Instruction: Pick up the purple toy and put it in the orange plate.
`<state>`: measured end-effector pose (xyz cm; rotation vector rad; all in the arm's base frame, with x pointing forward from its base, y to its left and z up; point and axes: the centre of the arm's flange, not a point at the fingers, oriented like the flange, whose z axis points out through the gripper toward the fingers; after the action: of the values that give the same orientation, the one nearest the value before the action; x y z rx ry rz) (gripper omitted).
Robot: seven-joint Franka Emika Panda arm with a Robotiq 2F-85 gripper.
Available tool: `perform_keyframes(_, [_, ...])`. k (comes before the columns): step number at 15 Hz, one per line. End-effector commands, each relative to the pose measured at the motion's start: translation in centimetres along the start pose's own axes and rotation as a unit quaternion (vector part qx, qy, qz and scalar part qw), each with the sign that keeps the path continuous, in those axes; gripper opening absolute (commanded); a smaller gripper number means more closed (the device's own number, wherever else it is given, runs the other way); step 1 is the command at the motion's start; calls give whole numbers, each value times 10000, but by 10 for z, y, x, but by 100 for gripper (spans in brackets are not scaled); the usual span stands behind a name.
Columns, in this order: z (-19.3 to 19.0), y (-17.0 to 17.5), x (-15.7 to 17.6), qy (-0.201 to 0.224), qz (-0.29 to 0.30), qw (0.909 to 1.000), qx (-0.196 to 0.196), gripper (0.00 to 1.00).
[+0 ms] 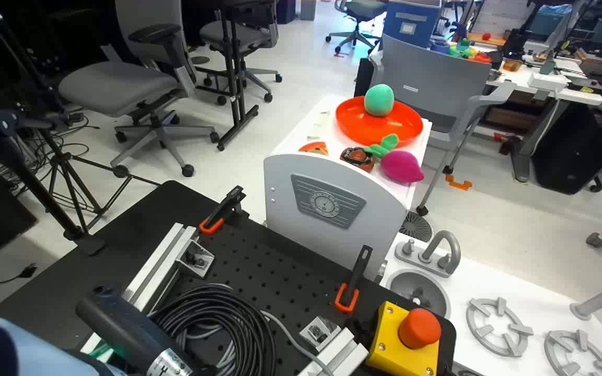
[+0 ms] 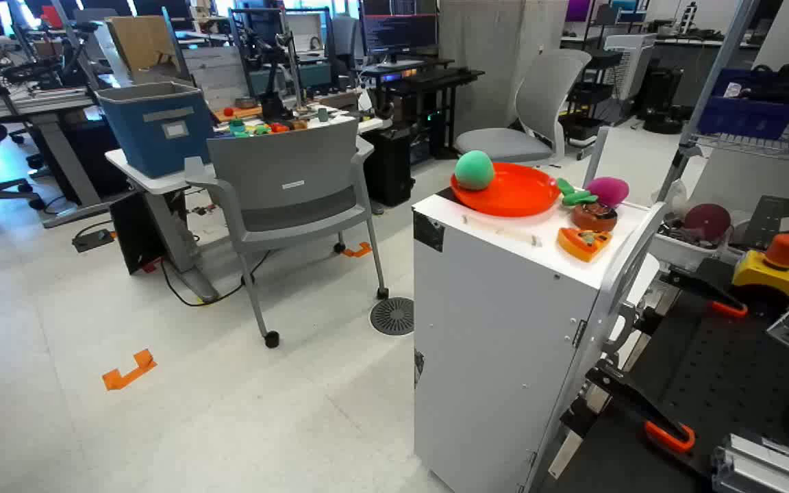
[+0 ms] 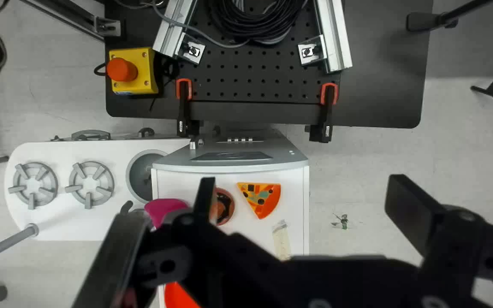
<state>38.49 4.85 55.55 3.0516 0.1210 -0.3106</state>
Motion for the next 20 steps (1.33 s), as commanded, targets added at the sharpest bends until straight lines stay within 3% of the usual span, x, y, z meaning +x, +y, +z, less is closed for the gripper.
perform_keyframes(1, [0,0,0,4,0,10000,0,100])
perform_keyframes(15, [-1,5,1,82,71,9999,28,100])
perform_keyframes(20, [-3,13,7,460,595,9972,51,100])
